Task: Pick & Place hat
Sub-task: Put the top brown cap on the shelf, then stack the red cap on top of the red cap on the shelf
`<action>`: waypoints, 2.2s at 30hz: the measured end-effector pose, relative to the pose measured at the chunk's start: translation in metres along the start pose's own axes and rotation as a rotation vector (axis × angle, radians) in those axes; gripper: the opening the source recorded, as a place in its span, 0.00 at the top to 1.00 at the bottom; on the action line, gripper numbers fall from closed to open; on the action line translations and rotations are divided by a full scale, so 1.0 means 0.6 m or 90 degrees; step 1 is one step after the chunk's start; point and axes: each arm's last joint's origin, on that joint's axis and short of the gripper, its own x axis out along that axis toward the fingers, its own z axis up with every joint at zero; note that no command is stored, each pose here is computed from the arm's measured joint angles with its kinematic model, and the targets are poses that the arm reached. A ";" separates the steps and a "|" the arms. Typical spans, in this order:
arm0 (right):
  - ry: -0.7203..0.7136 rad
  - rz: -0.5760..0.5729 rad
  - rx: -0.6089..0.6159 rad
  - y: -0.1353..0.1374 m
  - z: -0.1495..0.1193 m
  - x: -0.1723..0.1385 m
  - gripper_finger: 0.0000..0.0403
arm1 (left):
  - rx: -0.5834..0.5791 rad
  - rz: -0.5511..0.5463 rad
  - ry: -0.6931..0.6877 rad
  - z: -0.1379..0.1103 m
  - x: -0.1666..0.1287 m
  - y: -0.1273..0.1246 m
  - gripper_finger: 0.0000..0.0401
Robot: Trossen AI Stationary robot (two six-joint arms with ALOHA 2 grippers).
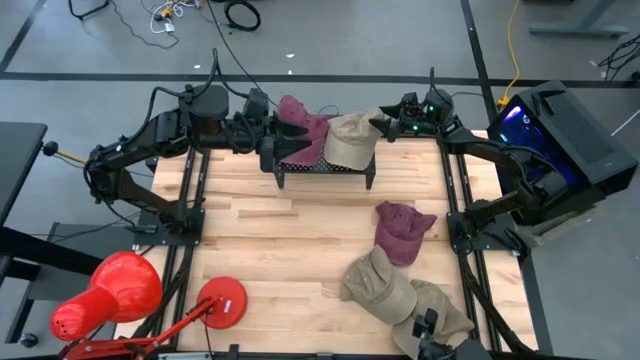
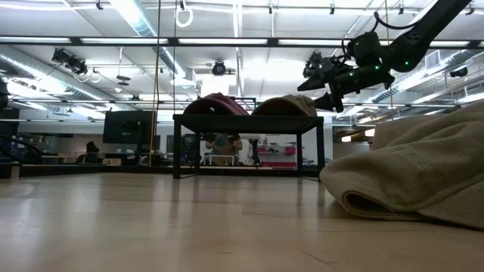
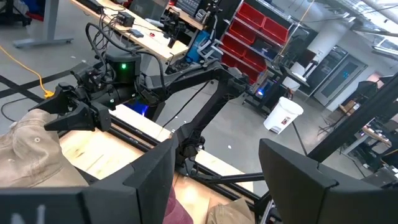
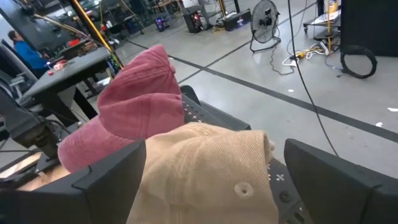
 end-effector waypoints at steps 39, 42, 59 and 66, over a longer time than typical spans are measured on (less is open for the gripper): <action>0.034 0.191 -0.051 0.119 0.041 -0.107 0.04 | 0.114 0.089 0.035 -0.019 0.012 0.008 0.41; 0.055 0.191 -0.051 0.137 0.035 -0.116 0.05 | 0.136 0.116 0.045 -0.028 0.019 0.006 0.41; 0.167 0.227 -0.046 0.204 0.000 -0.153 0.14 | 0.196 0.179 0.204 -0.114 0.095 0.000 0.41; 0.180 0.259 -0.042 0.225 -0.004 -0.165 0.14 | 0.221 0.218 0.268 -0.135 0.100 0.008 0.41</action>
